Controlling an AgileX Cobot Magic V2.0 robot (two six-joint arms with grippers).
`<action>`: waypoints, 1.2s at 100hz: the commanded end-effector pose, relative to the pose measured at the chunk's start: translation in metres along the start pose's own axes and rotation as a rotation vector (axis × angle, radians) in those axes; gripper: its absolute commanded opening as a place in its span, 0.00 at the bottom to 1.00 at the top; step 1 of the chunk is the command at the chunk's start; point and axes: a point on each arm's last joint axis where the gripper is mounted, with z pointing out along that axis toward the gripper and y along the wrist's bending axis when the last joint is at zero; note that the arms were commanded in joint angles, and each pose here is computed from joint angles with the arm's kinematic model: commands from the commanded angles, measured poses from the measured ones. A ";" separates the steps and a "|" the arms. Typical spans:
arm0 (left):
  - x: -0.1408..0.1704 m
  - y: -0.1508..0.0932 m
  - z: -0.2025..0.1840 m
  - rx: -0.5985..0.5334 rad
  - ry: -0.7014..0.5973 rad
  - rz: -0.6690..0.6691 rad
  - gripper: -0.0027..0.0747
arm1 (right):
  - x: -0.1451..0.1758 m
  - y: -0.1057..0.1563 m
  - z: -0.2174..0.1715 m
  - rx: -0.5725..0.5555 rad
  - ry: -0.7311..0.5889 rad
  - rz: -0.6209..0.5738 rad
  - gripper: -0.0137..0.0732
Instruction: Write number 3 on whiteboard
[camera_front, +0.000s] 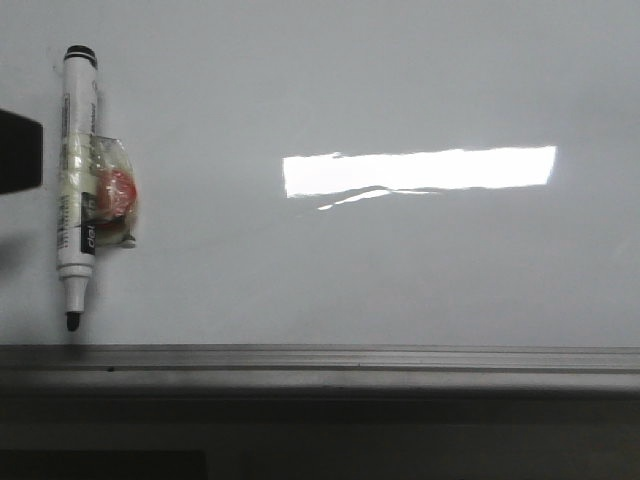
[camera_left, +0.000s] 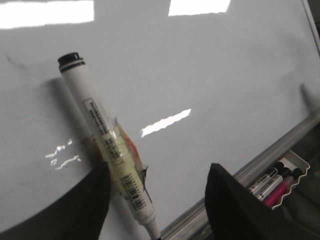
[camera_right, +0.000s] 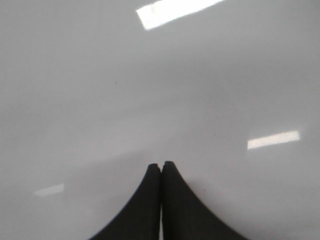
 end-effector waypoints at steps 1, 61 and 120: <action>-0.013 -0.001 0.008 -0.015 -0.076 -0.068 0.54 | -0.019 0.004 -0.002 -0.004 -0.107 0.004 0.08; 0.015 0.007 0.044 -0.123 0.097 -0.193 0.01 | -0.018 0.004 -0.002 -0.004 -0.102 0.004 0.08; 0.003 -0.010 0.033 0.072 0.017 0.275 0.01 | -0.040 0.059 -0.004 -0.435 0.109 -0.390 0.43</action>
